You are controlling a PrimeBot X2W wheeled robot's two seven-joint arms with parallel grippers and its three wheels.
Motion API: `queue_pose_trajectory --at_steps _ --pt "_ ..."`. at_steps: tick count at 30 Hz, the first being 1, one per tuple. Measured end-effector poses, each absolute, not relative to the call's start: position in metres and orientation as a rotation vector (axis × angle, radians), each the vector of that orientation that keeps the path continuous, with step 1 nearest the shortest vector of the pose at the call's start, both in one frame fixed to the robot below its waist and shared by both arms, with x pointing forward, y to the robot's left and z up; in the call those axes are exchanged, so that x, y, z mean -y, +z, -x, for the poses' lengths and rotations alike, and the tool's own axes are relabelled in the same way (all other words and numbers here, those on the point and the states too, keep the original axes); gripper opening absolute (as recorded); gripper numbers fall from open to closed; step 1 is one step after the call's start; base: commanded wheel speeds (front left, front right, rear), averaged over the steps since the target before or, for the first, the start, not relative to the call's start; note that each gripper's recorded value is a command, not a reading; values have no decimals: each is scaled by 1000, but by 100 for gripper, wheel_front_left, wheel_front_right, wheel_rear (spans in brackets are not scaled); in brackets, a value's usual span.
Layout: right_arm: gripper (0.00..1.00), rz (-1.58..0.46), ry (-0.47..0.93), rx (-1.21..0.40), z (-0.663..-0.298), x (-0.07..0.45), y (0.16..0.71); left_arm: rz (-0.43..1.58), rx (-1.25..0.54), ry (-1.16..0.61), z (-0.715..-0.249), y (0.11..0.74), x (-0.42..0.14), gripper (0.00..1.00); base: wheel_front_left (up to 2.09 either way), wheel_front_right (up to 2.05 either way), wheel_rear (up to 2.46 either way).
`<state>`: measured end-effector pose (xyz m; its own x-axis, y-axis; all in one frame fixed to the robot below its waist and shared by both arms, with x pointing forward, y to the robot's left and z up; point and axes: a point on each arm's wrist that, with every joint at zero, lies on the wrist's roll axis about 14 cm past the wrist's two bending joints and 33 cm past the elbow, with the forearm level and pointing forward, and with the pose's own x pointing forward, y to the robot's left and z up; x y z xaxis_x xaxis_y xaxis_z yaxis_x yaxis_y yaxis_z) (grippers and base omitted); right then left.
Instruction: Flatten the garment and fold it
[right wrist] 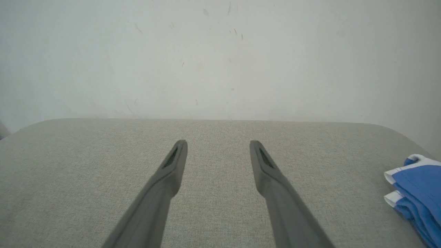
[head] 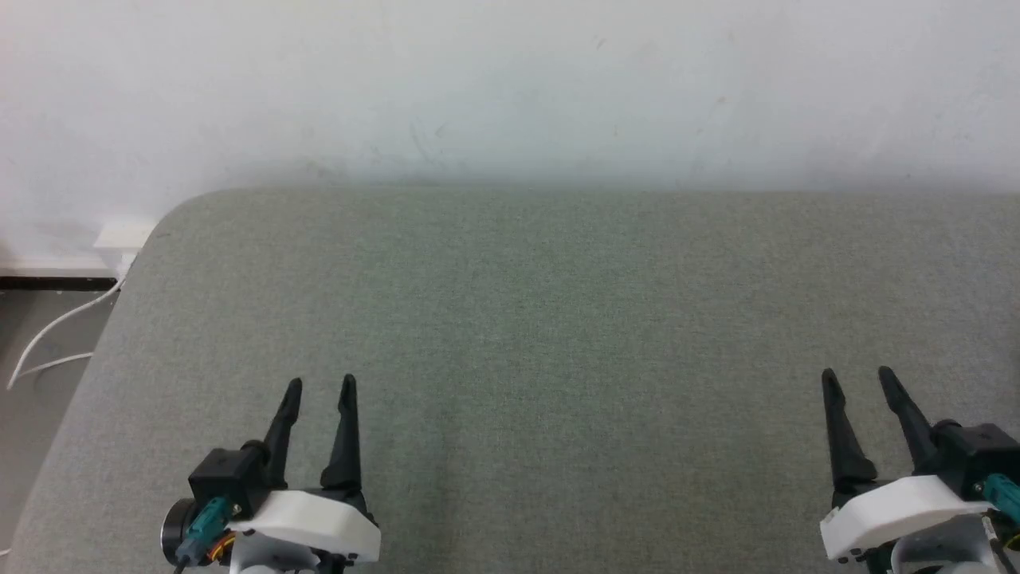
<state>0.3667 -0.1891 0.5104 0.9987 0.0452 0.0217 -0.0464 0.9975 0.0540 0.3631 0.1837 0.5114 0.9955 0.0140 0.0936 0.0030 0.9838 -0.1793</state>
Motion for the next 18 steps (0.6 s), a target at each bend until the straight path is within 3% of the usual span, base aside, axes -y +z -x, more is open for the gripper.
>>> queue_pose_trajectory --at_steps 18 --pt "0 -53 45 16 -366 190 510 179 88 2 -364 511 -183 0 0 0 0"
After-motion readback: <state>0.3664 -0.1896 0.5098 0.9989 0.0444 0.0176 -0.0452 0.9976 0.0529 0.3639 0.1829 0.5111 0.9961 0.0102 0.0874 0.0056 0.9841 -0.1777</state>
